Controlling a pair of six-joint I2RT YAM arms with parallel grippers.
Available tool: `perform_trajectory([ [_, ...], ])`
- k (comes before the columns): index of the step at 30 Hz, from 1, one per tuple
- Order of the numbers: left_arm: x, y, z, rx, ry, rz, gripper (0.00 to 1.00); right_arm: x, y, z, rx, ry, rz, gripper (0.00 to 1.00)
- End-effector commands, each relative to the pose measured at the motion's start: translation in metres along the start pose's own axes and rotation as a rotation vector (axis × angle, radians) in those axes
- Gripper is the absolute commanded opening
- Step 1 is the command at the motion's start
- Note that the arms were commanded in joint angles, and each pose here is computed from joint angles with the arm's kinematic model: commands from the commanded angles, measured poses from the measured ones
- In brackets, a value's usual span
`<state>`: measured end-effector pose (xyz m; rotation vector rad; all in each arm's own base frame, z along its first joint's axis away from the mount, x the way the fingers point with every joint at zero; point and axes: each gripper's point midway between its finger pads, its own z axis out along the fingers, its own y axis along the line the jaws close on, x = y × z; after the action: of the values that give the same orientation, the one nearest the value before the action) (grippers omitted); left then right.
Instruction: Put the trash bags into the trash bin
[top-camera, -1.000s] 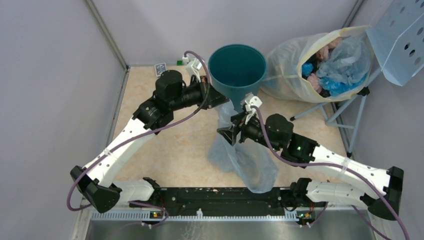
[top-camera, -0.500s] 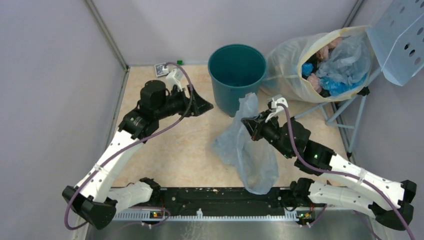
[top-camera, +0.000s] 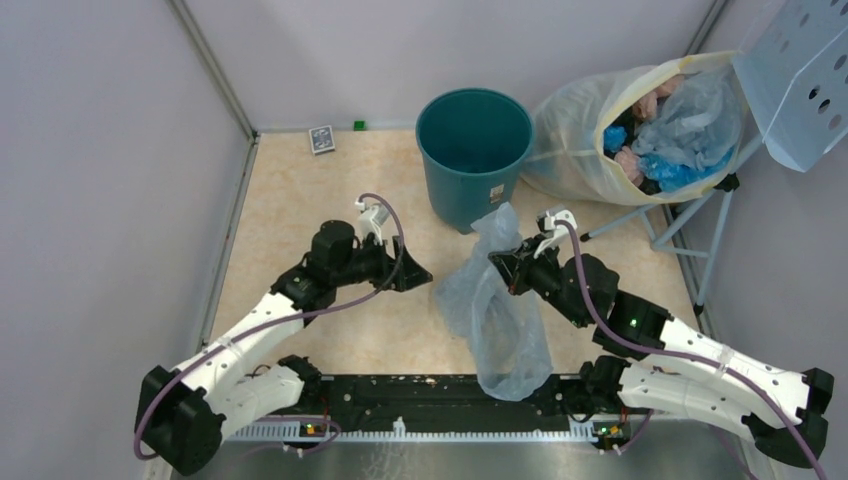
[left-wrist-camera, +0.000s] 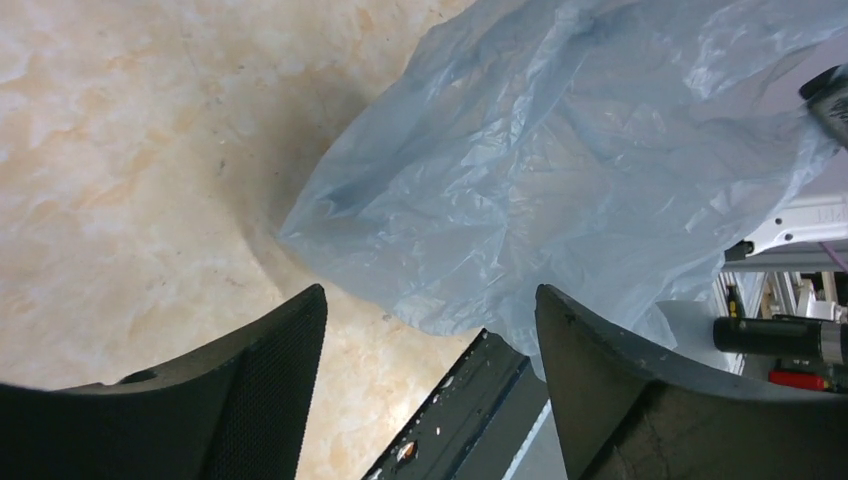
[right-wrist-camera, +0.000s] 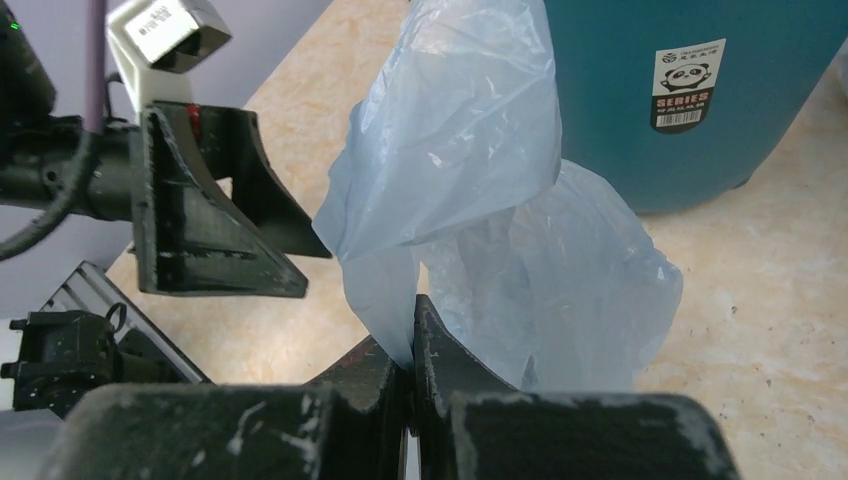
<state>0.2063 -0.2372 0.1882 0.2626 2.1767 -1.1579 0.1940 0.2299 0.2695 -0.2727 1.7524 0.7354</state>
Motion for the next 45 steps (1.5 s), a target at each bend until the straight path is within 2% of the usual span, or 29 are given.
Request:
perform_trajectory([
  [1, -0.015, -0.028, 0.021, 0.14, -0.076, 0.124, 0.8, -0.008, 0.006, -0.002, -0.028, -0.026, 0.029, 0.0],
  [5, -0.004, -0.033, 0.042, 0.14, -0.038, 0.199, 0.77, -0.008, 0.007, -0.003, -0.033, -0.022, 0.03, 0.0],
  [10, 0.009, -0.031, 0.071, 0.087, -0.007, 0.278, 0.81, -0.008, 0.007, -0.003, -0.035, -0.017, 0.028, 0.0],
  [14, 0.013, -0.013, 0.09, 0.022, 0.016, 0.266, 0.81, -0.009, 0.006, -0.004, -0.031, -0.013, 0.027, 0.0],
  [17, 0.016, -0.011, 0.1, 0.03, 0.028, 0.256, 0.78, -0.01, 0.006, -0.006, -0.027, -0.015, 0.027, 0.0],
  [18, 0.016, -0.009, 0.104, 0.03, 0.029, 0.25, 0.75, -0.012, 0.005, -0.006, -0.024, -0.017, 0.029, 0.0],
  [20, 0.019, -0.001, 0.112, 0.007, 0.037, 0.23, 0.6, -0.016, 0.005, -0.009, -0.018, -0.023, 0.036, 0.0],
  [24, 0.028, 0.026, 0.12, -0.031, 0.079, 0.169, 0.05, -0.042, 0.011, -0.021, -0.039, -0.065, 0.059, 0.0],
  [25, 0.03, 0.033, 0.119, -0.032, 0.09, 0.143, 0.0, -0.051, 0.013, -0.026, -0.046, -0.083, 0.065, 0.0],
  [30, 0.03, 0.061, 0.105, -0.042, 0.089, 0.055, 0.0, -0.09, 0.02, -0.052, -0.09, -0.161, 0.086, 0.0],
  [37, 0.022, 0.069, 0.092, -0.073, 0.073, 0.052, 0.0, -0.121, 0.039, -0.071, -0.183, -0.205, 0.089, 0.0],
  [38, 0.02, 0.068, 0.09, -0.069, 0.069, 0.049, 0.0, -0.124, 0.045, -0.073, -0.214, -0.207, 0.081, 0.04],
  [40, 0.012, 0.059, 0.086, -0.044, 0.054, 0.05, 0.0, -0.12, 0.061, -0.073, -0.299, -0.177, 0.051, 0.41],
  [41, 0.007, 0.054, 0.084, -0.032, 0.043, 0.051, 0.0, -0.115, 0.065, -0.07, -0.31, -0.148, 0.04, 0.54],
  [43, -0.001, 0.046, 0.08, -0.015, 0.024, 0.05, 0.0, -0.101, 0.062, -0.059, -0.278, -0.08, 0.013, 0.66],
  [45, -0.009, 0.042, 0.076, -0.015, 0.006, 0.037, 0.0, -0.085, 0.051, -0.049, -0.205, -0.017, -0.003, 0.71],
])
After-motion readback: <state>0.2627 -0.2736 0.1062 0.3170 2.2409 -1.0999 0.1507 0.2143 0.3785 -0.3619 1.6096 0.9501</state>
